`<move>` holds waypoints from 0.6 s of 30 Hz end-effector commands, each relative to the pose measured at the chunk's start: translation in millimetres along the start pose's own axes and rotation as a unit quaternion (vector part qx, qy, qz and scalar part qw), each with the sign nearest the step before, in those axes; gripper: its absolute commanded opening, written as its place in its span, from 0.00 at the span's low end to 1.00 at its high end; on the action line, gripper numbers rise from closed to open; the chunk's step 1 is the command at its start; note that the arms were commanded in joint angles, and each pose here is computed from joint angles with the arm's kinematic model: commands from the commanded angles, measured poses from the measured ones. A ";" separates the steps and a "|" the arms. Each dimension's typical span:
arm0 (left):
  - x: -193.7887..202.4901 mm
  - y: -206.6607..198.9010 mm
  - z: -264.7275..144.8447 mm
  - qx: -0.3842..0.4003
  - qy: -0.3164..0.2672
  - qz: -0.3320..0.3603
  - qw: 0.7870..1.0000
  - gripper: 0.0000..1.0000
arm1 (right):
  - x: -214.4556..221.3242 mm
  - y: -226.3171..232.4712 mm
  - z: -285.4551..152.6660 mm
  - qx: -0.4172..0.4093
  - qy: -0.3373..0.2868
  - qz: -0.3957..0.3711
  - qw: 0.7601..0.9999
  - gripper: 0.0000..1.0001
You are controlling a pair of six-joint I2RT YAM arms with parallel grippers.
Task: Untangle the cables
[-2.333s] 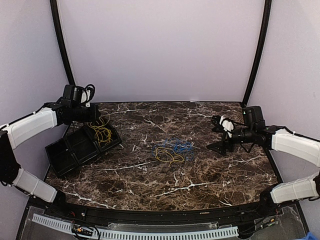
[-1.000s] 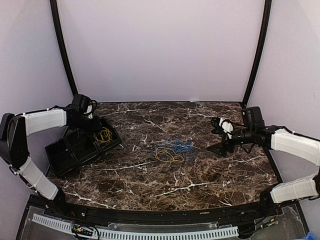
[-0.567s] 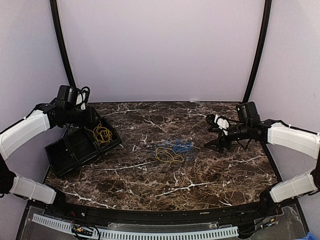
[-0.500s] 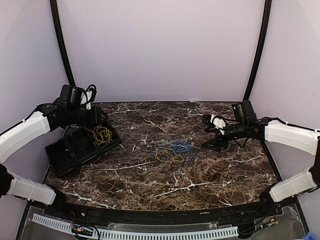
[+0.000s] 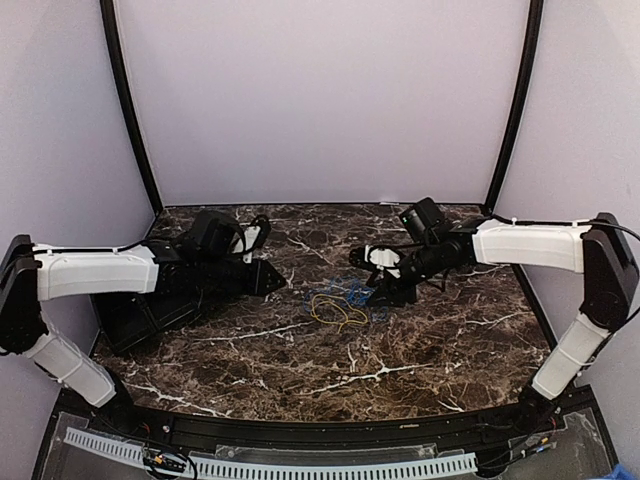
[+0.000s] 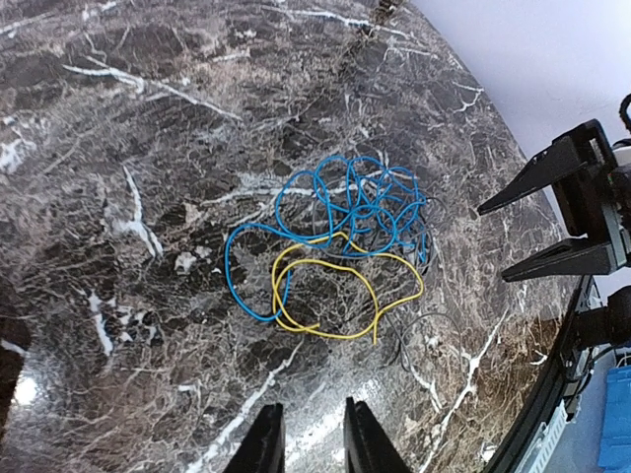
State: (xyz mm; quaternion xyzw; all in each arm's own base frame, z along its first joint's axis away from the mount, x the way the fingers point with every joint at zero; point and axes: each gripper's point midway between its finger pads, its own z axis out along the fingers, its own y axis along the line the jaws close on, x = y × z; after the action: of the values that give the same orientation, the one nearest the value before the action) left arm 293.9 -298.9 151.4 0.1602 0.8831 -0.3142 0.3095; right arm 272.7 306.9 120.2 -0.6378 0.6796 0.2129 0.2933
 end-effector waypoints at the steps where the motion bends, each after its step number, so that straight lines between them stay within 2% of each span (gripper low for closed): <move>1: -12.5 -15.3 27.3 0.043 -0.023 -0.017 0.999 0.23 | 0.2 -2.3 17.1 -0.022 0.012 0.024 0.999 0.48; 8: 4.6 -0.7 86.2 0.027 0.027 -0.053 0.998 0.33 | 20.0 -1.3 31.9 -0.021 0.034 0.043 0.998 0.47; 12: 12.5 5.0 107.7 0.027 0.041 -0.065 0.997 0.32 | 27.1 -0.5 34.2 -0.016 0.041 0.044 0.998 0.48; 18: 21.1 14.8 128.1 0.015 0.056 -0.077 0.995 0.26 | 33.0 2.0 36.7 -0.017 0.045 0.045 0.998 0.49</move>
State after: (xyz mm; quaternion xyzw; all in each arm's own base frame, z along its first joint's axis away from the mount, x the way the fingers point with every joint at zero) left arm 333.8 -356.3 44.6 0.1154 0.9125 -0.3225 0.2238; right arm 273.9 304.7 71.6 -0.6209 0.7183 0.2113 0.2320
